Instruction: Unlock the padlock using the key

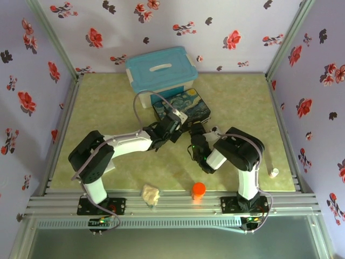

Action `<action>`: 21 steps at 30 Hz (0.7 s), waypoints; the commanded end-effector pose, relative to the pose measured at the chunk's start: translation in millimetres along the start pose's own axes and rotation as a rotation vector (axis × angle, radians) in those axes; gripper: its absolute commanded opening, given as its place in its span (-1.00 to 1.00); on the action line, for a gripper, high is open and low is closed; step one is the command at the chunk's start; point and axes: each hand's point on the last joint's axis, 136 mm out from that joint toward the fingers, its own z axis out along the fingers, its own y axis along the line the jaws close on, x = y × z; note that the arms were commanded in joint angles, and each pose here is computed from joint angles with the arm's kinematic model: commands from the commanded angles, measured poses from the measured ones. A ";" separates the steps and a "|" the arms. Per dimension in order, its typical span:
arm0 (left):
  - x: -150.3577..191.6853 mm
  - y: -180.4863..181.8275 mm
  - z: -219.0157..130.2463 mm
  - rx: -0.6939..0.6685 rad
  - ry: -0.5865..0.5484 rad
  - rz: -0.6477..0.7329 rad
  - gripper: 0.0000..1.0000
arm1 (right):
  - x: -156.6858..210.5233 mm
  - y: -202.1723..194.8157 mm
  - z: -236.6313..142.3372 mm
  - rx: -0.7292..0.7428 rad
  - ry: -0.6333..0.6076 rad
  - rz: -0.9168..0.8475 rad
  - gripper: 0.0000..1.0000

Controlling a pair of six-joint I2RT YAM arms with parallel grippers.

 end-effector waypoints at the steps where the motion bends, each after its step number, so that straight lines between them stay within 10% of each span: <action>1: 119.7 4.2 -5.4 -0.010 0.391 0.126 -0.03 | -18.6 2.8 4.5 -0.013 -0.045 0.012 -1.00; 21: 61.7 70.8 -24.8 -0.143 0.288 0.105 0.12 | 20.1 -51.7 -86.6 0.229 0.909 -0.519 -1.00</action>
